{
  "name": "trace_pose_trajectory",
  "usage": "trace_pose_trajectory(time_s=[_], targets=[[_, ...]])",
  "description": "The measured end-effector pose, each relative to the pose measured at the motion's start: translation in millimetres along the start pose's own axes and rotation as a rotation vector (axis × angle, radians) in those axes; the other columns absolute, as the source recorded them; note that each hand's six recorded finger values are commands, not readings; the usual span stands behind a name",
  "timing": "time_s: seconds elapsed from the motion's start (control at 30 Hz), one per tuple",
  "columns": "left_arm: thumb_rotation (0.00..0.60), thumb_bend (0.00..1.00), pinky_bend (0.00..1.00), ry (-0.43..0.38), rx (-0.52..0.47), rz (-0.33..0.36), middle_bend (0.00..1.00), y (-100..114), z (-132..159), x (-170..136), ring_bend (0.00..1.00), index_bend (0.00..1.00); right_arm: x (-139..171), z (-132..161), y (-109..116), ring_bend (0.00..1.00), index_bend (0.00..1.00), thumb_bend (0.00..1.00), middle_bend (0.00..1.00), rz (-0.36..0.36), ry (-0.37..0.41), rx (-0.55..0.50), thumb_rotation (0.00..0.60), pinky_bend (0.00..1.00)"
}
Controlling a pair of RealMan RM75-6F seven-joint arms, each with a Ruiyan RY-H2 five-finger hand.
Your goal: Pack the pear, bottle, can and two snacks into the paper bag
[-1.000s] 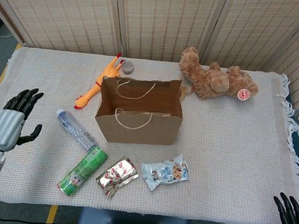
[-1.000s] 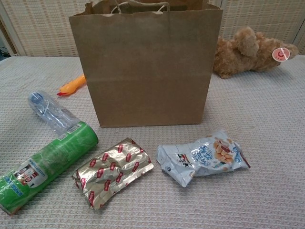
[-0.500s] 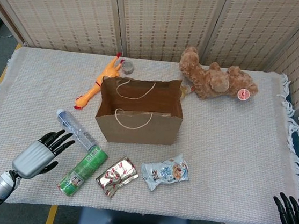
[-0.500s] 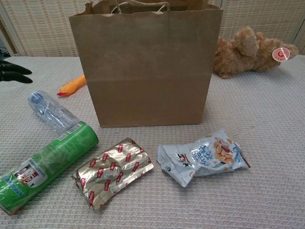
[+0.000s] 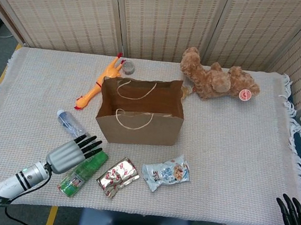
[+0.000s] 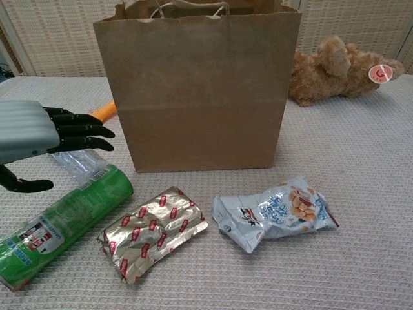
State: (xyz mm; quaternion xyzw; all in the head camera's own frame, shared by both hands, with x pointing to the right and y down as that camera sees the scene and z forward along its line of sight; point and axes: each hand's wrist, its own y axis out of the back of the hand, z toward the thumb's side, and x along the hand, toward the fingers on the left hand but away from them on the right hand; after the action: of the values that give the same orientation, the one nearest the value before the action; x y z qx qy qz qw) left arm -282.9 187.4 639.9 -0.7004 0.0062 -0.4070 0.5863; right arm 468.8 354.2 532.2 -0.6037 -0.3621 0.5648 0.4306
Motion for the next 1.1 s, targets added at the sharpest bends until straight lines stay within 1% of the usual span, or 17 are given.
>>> trace_pose_trajectory(time_s=[0.27,0.43,0.53,0.77,0.97,1.1], targets=[[0.600,0.35,0.21,-0.024,0.050,-0.046,0.01,11.4,-2.8,32.7,0.00,0.07,0.4,-0.8,0.1,0.00,0.00,0.23,0.00,0.000,-0.007,-0.009,0.600,0.00],[0.600,0.35,0.21,-0.004,0.053,-0.079,0.01,15.7,-12.1,50.8,0.00,0.08,0.3,-0.9,0.1,0.00,0.00,0.23,0.00,0.002,-0.008,-0.012,0.600,0.00],[0.600,0.36,0.21,0.014,0.054,-0.098,0.02,14.2,-19.7,57.7,0.00,0.08,0.1,-1.3,-0.1,0.00,0.00,0.23,0.00,0.003,-0.012,-0.014,0.600,0.00],[0.600,0.37,0.22,0.061,0.068,-0.158,0.03,-0.6,-40.9,59.0,0.00,0.10,0.1,-0.9,0.2,0.00,0.00,0.23,0.00,0.001,-0.014,-0.015,0.600,0.00],[0.600,0.38,0.25,0.090,0.082,-0.209,0.09,-19.1,-52.4,51.8,0.04,0.15,0.2,-0.8,0.4,0.00,0.00,0.23,0.00,0.001,-0.011,-0.016,0.600,0.00],[0.600,0.38,0.26,0.109,0.090,-0.241,0.10,-32.1,-60.7,44.0,0.05,0.17,0.3,-0.7,0.3,0.00,0.00,0.23,0.00,0.001,-0.010,-0.015,0.600,0.00]])
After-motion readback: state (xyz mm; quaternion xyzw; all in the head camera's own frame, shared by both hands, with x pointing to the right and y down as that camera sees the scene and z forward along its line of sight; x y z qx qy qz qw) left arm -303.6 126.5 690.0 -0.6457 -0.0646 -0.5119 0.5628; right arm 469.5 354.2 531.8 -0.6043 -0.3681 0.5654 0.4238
